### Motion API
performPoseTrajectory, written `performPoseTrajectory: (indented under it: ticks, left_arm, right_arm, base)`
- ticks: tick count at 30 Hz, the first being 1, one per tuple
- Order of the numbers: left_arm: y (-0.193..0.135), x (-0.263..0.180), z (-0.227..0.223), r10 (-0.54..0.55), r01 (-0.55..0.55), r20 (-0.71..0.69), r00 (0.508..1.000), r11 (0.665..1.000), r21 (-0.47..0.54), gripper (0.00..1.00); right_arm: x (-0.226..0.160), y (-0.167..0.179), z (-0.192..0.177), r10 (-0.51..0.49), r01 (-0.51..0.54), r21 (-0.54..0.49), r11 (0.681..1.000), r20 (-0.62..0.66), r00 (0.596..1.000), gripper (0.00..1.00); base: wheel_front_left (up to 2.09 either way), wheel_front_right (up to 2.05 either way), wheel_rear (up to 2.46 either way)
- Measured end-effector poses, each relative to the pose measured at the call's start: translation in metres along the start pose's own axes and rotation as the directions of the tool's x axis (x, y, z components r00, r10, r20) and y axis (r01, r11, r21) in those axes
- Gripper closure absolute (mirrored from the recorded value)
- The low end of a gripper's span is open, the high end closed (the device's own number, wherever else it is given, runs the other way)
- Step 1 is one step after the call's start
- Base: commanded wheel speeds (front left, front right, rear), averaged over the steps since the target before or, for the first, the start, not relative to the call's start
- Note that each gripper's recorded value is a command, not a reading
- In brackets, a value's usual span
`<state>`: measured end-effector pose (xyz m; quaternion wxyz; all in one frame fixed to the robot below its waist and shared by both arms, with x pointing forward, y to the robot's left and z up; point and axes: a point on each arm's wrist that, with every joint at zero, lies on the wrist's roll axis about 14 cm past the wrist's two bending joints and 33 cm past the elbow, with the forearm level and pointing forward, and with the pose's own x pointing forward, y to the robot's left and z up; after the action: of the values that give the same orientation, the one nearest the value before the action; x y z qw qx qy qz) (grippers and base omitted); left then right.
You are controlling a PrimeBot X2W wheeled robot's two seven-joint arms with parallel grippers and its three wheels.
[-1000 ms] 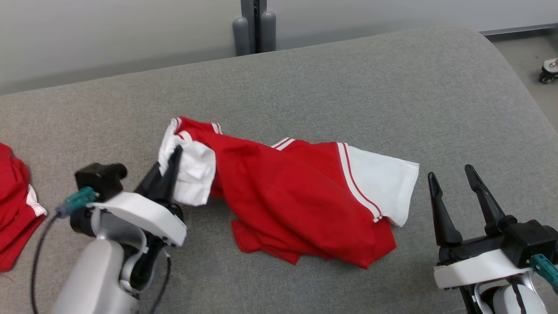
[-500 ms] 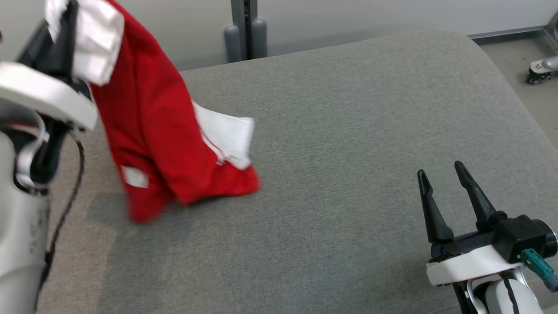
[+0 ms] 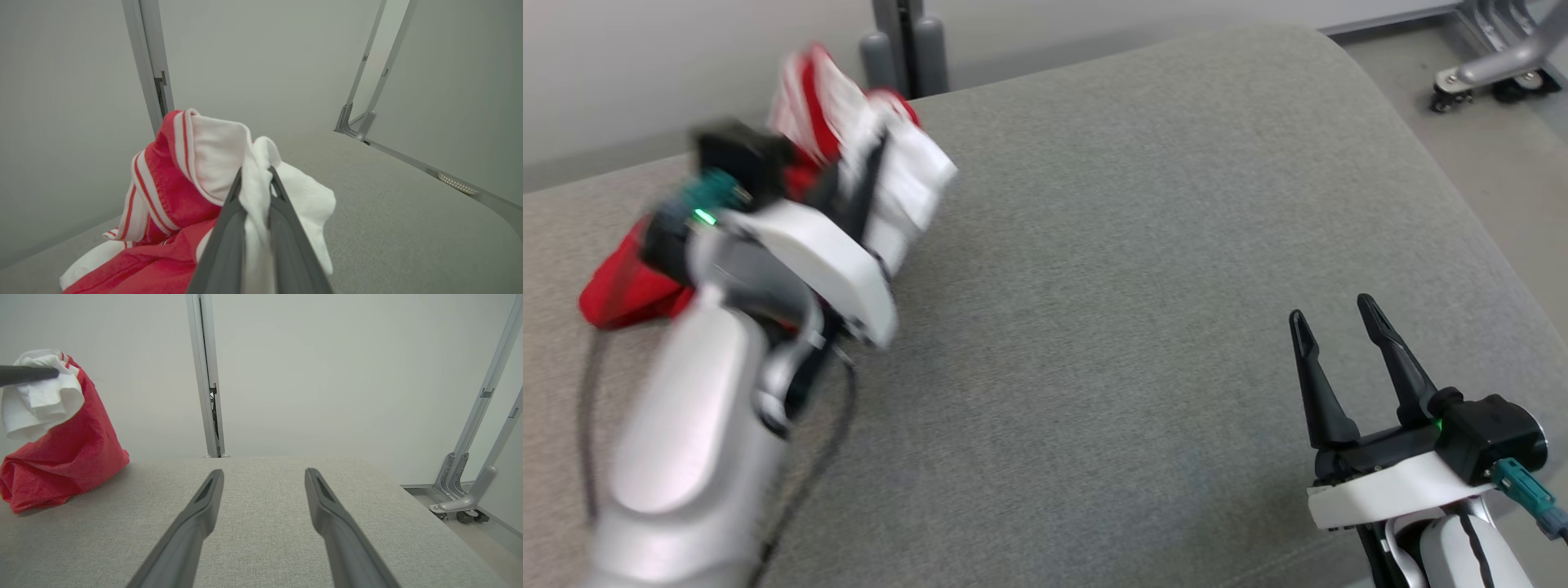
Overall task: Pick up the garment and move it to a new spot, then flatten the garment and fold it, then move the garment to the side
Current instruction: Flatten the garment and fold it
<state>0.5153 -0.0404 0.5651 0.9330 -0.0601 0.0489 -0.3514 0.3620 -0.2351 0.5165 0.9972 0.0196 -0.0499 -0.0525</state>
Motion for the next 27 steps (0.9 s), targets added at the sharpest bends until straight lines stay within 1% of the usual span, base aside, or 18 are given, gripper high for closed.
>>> performPoseTrajectory:
  ticks: [4, 8, 12, 14, 16, 18, 19, 20, 21, 24, 27]
  left_arm:
    - [-0.061, 0.006, -0.071, -0.123, 0.108, -0.137, 0.983, 0.988, -0.114, 1.00]
    - [-0.116, 0.009, -0.112, -0.248, 0.214, -0.213, 0.945, 0.962, -0.168, 1.00]
    - [-0.158, 0.008, -0.149, -0.352, 0.308, -0.293, 0.889, 0.933, -0.186, 1.00]
    - [-0.172, 0.008, -0.165, -0.381, 0.332, -0.323, 0.866, 0.922, -0.199, 1.00]
    - [-0.183, 0.009, -0.175, -0.408, 0.364, -0.329, 0.852, 0.912, -0.187, 1.00]
    - [-0.194, 0.013, -0.175, -0.441, 0.397, -0.291, 0.849, 0.896, -0.198, 1.00]
    - [-0.199, 0.014, -0.175, -0.454, 0.405, -0.270, 0.849, 0.888, -0.219, 0.85]
    - [-0.205, 0.013, -0.175, -0.472, 0.418, -0.261, 0.842, 0.877, -0.238, 0.24]
    - [-0.211, 0.011, -0.177, -0.488, 0.426, -0.258, 0.834, 0.866, -0.260, 0.00]
    - [-0.223, 0.006, -0.176, -0.517, 0.446, -0.255, 0.817, 0.847, -0.289, 0.00]
    - [-0.228, 0.005, -0.160, -0.540, 0.473, -0.224, 0.811, 0.831, -0.292, 0.00]
  right_arm:
    - [-0.003, -0.008, 0.000, -0.025, 0.026, 0.005, 1.000, -0.006, 1.000, 0.00]
    - [-0.004, -0.016, 0.001, -0.053, 0.053, 0.011, 0.999, -0.007, 0.999, 0.00]
    - [-0.009, -0.024, -0.003, -0.083, 0.084, 0.022, 0.996, -0.026, 0.996, 0.00]
    - [-0.011, -0.026, -0.005, -0.095, 0.096, 0.026, 0.995, -0.037, 0.995, 0.00]
    - [-0.014, -0.033, -0.007, -0.118, 0.119, 0.023, 0.993, -0.050, 0.992, 0.00]
    - [-0.016, -0.040, -0.011, -0.143, 0.144, 0.014, 0.990, -0.064, 0.988, 0.00]
    - [-0.017, -0.042, -0.013, -0.150, 0.151, 0.009, 0.988, -0.073, 0.986, 0.00]
    - [-0.019, -0.044, -0.016, -0.158, 0.159, 0.005, 0.987, -0.082, 0.984, 0.00]
    - [-0.020, -0.046, -0.017, -0.164, 0.165, 0.002, 0.986, -0.089, 0.982, 0.00]
    - [-0.023, -0.049, -0.018, -0.175, 0.176, 0.000, 0.984, -0.092, 0.980, 0.00]
    - [-0.024, -0.054, -0.015, -0.189, 0.189, -0.008, 0.982, -0.082, 0.978, 0.00]
  base:
    - [0.00, 0.00, 0.00]
    - [0.00, 0.00, 0.00]
    - [0.00, 0.00, 0.00]
    - [0.00, 0.00, 0.00]
    - [0.00, 0.00, 0.00]
    - [0.00, 0.00, 0.00]
    - [0.00, 0.00, 0.00]
    - [0.00, 0.00, 0.00]
    - [0.00, 0.00, 0.00]
    - [0.00, 0.00, 0.00]
    - [0.00, 0.00, 0.00]
